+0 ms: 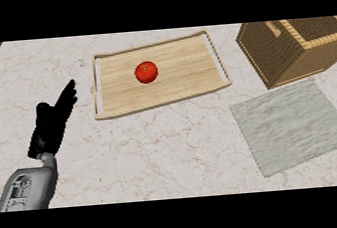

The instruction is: Pick the cupcake from the placemat and place it in the basket

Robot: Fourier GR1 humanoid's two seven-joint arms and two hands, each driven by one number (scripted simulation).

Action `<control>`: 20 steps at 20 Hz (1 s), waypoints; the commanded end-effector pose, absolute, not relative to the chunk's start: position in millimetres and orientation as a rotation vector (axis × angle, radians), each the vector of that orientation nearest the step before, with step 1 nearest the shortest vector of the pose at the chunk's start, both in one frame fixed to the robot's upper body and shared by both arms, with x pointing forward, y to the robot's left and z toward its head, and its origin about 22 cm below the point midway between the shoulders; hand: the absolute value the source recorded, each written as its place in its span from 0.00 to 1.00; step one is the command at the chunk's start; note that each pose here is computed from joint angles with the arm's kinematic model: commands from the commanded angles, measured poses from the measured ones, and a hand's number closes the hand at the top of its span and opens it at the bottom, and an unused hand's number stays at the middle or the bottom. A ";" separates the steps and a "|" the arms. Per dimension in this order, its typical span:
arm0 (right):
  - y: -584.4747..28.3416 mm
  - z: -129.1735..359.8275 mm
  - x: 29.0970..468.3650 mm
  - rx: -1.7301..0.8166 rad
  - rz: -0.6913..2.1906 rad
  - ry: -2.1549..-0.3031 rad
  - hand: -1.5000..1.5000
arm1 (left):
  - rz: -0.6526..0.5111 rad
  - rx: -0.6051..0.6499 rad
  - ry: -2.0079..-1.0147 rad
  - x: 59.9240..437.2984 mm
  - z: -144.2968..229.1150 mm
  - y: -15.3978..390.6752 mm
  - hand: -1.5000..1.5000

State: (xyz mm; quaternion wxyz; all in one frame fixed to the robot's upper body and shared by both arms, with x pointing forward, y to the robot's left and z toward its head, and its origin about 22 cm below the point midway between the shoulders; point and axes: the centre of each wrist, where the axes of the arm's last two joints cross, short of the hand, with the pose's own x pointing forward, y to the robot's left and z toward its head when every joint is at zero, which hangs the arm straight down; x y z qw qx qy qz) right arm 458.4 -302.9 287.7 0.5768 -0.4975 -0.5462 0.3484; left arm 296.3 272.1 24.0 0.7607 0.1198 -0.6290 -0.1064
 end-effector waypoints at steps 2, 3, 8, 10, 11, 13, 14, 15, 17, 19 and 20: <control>-315.8 265.0 462.4 -1.017 0.786 -1.257 1.00 | -0.234 0.244 -1.371 298.6 33.4 260.3 0.50; -325.6 243.2 462.3 -1.016 0.681 -1.225 1.00 | -0.235 0.244 -1.385 293.5 15.8 270.1 0.50; -329.7 224.0 462.6 -0.917 0.596 -1.299 0.00 | -0.237 0.247 -1.359 307.6 30.8 258.2 0.50; -348.3 210.0 456.4 -0.934 0.570 -1.339 0.00 | -0.234 0.255 -1.373 311.1 29.1 269.3 0.50; -330.9 223.3 462.5 -0.930 0.557 -1.364 0.00 | -0.232 0.223 -1.377 313.1 41.4 261.9 0.50; -346.4 232.6 458.4 -0.926 0.482 -1.411 0.00 | -0.244 0.220 -1.375 297.7 24.9 262.9 0.50; -339.3 227.1 459.5 -0.949 0.439 -1.450 0.00 | -0.219 0.258 -1.373 302.5 33.4 272.2 0.50; -332.3 220.9 461.6 -0.944 0.412 -1.459 0.00 | -0.225 0.250 -1.368 295.4 23.4 270.0 0.50; -344.2 215.8 456.7 -0.984 0.321 -1.524 0.00 | -0.220 0.244 -1.383 302.7 33.8 259.5 0.50; -356.5 225.5 453.4 -1.011 0.228 -1.538 0.00 | -0.219 0.260 -1.359 300.4 35.6 272.9 0.50; -350.6 232.3 455.1 -1.022 0.210 -1.517 0.00 | -0.230 0.262 -1.368 301.3 36.1 276.3 0.50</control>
